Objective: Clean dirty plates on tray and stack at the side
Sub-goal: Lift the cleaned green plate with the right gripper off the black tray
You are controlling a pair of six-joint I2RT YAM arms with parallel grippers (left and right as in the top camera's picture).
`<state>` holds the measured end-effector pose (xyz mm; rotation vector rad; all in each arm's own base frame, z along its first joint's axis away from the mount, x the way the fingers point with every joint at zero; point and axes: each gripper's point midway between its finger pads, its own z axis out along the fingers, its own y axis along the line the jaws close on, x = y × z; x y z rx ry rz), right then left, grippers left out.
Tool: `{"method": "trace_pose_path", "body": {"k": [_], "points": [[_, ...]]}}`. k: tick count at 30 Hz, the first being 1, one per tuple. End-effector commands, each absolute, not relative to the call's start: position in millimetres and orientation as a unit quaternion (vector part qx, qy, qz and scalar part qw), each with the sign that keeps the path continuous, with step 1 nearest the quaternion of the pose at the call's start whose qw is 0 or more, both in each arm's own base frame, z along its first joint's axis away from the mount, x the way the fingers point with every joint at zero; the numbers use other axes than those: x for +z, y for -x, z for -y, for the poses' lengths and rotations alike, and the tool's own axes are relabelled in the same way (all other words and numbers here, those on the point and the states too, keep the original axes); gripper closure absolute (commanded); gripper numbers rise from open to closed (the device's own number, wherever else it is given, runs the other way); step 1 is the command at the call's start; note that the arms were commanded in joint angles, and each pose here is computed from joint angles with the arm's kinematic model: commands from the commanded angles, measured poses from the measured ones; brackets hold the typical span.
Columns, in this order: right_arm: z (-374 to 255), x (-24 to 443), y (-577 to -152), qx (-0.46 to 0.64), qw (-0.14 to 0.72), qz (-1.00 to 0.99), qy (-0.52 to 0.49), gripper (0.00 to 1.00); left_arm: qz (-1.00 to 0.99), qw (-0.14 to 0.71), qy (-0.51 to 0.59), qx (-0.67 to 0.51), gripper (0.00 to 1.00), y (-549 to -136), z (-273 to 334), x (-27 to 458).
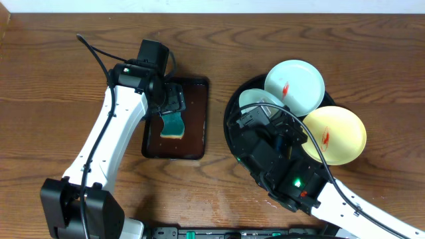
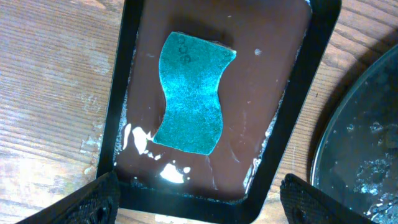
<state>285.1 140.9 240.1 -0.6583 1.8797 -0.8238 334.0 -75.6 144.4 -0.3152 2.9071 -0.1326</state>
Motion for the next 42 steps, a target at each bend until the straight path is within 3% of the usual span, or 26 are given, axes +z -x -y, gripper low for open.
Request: {"method": "trace_pose_path", "body": {"k": [1, 39, 42], "points": [[-139.6, 253.0, -283.9, -0.349, 0.484, -0.759, 0.262, 0.99, -0.986, 0.120, 0.104, -0.046, 0.17, -337.1, 75.7, 153.0], [-140.3, 254.1, -284.7, -0.346, 0.487, -0.759, 0.258, 0.99, -0.986, 0.120, 0.104, -0.046, 0.17, -337.2, 75.7, 153.1], [-133.0, 250.7, -290.9, -0.304, 0.505, -0.786, 0.189, 0.99, -0.986, 0.120, 0.104, -0.046, 0.17, -337.2, 75.7, 153.1]]}}
